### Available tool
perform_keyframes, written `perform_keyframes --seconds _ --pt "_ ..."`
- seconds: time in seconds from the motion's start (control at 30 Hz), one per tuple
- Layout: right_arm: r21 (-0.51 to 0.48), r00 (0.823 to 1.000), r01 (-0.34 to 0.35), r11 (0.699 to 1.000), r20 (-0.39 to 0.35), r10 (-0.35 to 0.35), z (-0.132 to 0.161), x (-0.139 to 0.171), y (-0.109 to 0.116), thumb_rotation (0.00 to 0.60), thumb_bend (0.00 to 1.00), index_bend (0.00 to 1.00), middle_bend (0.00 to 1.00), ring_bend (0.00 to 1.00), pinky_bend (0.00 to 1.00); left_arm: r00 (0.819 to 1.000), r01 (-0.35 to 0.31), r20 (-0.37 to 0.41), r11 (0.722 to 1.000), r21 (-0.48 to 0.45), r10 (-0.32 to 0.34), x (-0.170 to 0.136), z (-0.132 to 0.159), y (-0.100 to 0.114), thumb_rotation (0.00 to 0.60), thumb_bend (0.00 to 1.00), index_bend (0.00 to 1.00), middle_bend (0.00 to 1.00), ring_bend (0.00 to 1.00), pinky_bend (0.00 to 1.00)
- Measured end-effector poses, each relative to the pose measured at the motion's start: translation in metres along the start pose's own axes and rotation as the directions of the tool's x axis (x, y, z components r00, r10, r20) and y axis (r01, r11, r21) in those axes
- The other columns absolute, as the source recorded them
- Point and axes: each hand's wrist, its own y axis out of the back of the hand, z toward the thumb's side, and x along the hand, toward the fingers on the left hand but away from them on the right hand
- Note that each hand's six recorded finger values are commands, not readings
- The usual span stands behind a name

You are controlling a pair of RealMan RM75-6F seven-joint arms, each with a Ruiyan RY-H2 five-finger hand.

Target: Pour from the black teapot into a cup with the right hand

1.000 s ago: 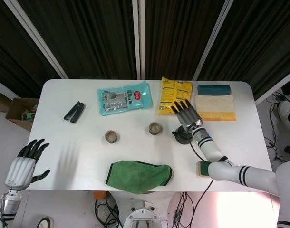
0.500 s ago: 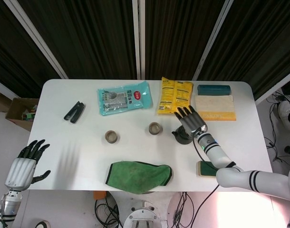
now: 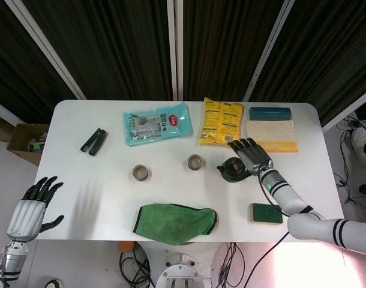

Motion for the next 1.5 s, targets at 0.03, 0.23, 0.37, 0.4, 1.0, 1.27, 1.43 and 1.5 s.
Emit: perform_keyframes --seconds 0.03,0.23,0.37,0.4,1.0,1.27,1.43,1.5 --pt "-0.016 1.000 -0.005 1.000 -0.004 0.005 -0.002 0.000 0.000 0.337 0.04 0.00 0.12 0.00 0.00 1.000 0.000 0.001 1.000 0.000 0.000 0.000 0.000 0.000 0.600 0.13 0.19 0.09 0.07 0.21" --pt "-0.031 0.999 -0.047 0.998 -0.014 0.047 -0.012 0.001 0.002 0.339 0.03 0.00 0.14 0.01 0.00 1.000 0.003 0.008 1.000 -0.003 -0.003 0.002 0.004 0.000 0.600 0.13 0.19 0.09 0.07 0.21" --pt "-0.017 0.998 -0.065 0.998 -0.016 0.065 -0.011 -0.001 0.001 0.339 0.03 0.03 0.18 0.04 0.00 1.000 0.002 0.008 1.000 -0.004 -0.002 0.002 0.004 0.000 0.600 0.13 0.19 0.09 0.07 0.21" --pt "-0.015 0.997 -0.072 0.997 -0.016 0.072 -0.011 -0.002 0.000 0.338 0.03 0.04 0.18 0.05 0.00 1.000 0.003 0.008 1.000 -0.005 -0.003 0.002 0.004 0.000 0.600 0.13 0.19 0.09 0.07 0.21" --pt "-0.026 0.996 -0.086 0.996 -0.015 0.085 -0.004 -0.011 -0.005 0.337 0.06 0.07 0.23 0.10 0.05 1.000 0.001 -0.002 1.000 -0.016 -0.001 0.000 -0.002 -0.001 0.600 0.13 0.19 0.09 0.07 0.22" --pt "-0.027 0.998 -0.059 0.998 -0.026 0.059 0.000 -0.013 -0.002 0.338 0.07 0.14 0.27 0.19 0.09 1.000 0.003 -0.002 1.000 -0.019 -0.003 0.001 -0.003 -0.002 0.600 0.13 0.19 0.09 0.07 0.22" --pt "-0.028 0.999 -0.046 0.999 -0.028 0.046 0.001 -0.013 -0.002 0.337 0.07 0.19 0.27 0.19 0.05 1.000 0.004 -0.002 1.000 -0.019 -0.004 0.001 -0.003 -0.003 0.600 0.13 0.20 0.09 0.07 0.22" --pt "-0.028 0.999 -0.045 0.999 -0.027 0.044 0.000 -0.013 -0.003 0.337 0.07 0.20 0.27 0.19 0.05 1.000 0.004 -0.002 1.000 -0.019 -0.004 0.001 -0.003 -0.003 0.600 0.13 0.20 0.09 0.07 0.22"
